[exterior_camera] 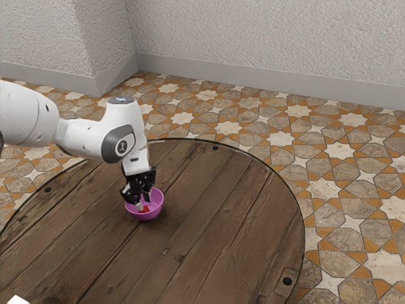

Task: Take strawberry from the bowl

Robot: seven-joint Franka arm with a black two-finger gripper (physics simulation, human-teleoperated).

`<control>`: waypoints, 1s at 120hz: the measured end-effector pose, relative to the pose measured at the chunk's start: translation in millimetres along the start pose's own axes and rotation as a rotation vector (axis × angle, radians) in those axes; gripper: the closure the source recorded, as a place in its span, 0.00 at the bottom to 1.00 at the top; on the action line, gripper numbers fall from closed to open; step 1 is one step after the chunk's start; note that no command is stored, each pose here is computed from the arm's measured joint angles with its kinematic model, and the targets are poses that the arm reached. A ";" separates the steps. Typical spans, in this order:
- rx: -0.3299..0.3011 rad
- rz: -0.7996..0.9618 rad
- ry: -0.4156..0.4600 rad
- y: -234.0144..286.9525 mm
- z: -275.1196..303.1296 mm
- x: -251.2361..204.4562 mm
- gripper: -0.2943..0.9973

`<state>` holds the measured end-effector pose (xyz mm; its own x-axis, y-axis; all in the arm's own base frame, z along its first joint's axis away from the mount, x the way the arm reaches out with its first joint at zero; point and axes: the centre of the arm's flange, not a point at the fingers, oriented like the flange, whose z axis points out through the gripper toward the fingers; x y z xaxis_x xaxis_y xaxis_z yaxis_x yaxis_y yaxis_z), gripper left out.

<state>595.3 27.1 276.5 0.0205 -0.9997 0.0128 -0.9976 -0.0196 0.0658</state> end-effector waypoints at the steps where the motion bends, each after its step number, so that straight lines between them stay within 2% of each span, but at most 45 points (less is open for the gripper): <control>1: -0.001 0.002 0.000 -0.1 1.2 0.0 0.60; 36: -0.014 0.066 0.005 -2.8 27.2 -0.1 0.59; 52: -0.004 0.088 0.004 -4.0 28.2 1.9 0.67; 62: 0.020 0.097 0.001 -1.3 13.6 2.2 0.71; 70: 0.069 0.108 -0.005 5.7 -22.5 7.1 0.73; 81: 0.145 0.176 -0.012 16.9 -84.9 48.2 0.75; 89: 0.159 0.250 -0.011 26.3 -103.4 94.4 0.76; 98: 0.143 0.331 -0.004 36.8 -101.4 146.7 0.78; 108: 0.094 0.398 0.014 40.6 -74.8 198.4 0.78; 120: 0.044 0.420 0.025 40.1 -39.4 226.0 0.79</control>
<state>562.4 -199.0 321.3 -0.3879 -0.9201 0.0541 -0.9213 0.3889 0.0073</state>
